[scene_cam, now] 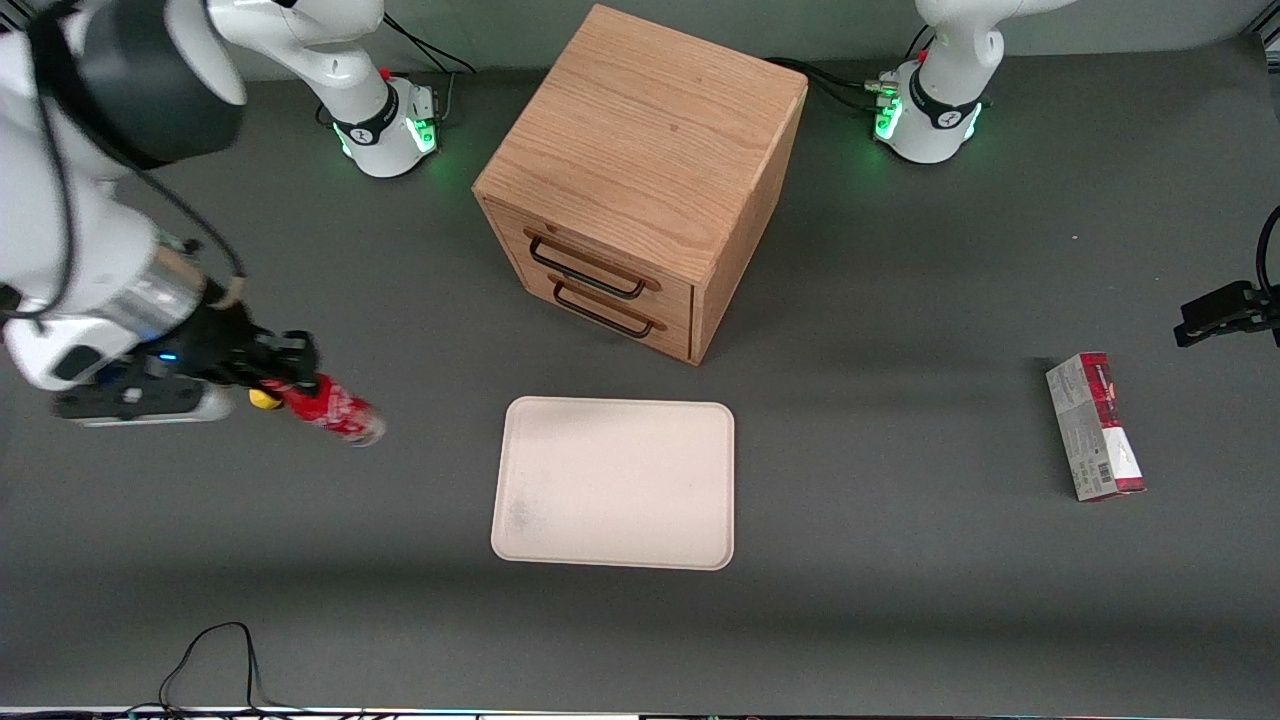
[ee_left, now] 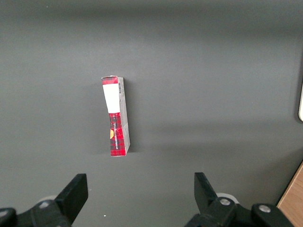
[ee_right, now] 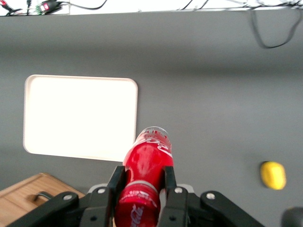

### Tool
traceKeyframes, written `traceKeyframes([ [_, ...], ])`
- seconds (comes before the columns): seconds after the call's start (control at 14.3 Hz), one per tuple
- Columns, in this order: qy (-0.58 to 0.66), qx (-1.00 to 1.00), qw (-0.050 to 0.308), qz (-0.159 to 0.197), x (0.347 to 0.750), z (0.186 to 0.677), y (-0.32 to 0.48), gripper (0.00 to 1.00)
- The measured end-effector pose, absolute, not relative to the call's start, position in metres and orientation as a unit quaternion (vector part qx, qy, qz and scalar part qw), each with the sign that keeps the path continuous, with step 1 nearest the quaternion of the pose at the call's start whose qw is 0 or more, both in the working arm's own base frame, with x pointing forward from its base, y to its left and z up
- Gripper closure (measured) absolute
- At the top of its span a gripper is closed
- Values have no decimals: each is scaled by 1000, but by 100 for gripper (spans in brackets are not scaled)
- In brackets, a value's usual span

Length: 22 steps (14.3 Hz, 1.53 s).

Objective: Place coke bottle on tray
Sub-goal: 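Lift the bottle and carry it toward the cream tray, then lower the bottle upright onto the tray and open the right gripper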

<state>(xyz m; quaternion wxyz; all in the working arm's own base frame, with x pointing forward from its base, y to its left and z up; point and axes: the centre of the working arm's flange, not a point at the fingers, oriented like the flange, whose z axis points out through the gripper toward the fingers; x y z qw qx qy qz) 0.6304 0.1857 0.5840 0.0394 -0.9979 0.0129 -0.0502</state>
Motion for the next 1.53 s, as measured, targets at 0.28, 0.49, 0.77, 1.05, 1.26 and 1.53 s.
traceKeyframes([
  [0.28,19,-997,46,-59,666,502,264,62],
  [0.49,10,-997,47,-54,687,447,285,62],
  [0.77,-2,-998,37,-55,703,379,294,62],
  [1.05,-10,-998,35,-50,709,324,301,62],
  [1.26,-11,-997,41,-57,710,318,305,62],
  [1.53,-10,-998,37,-58,711,315,302,38],
])
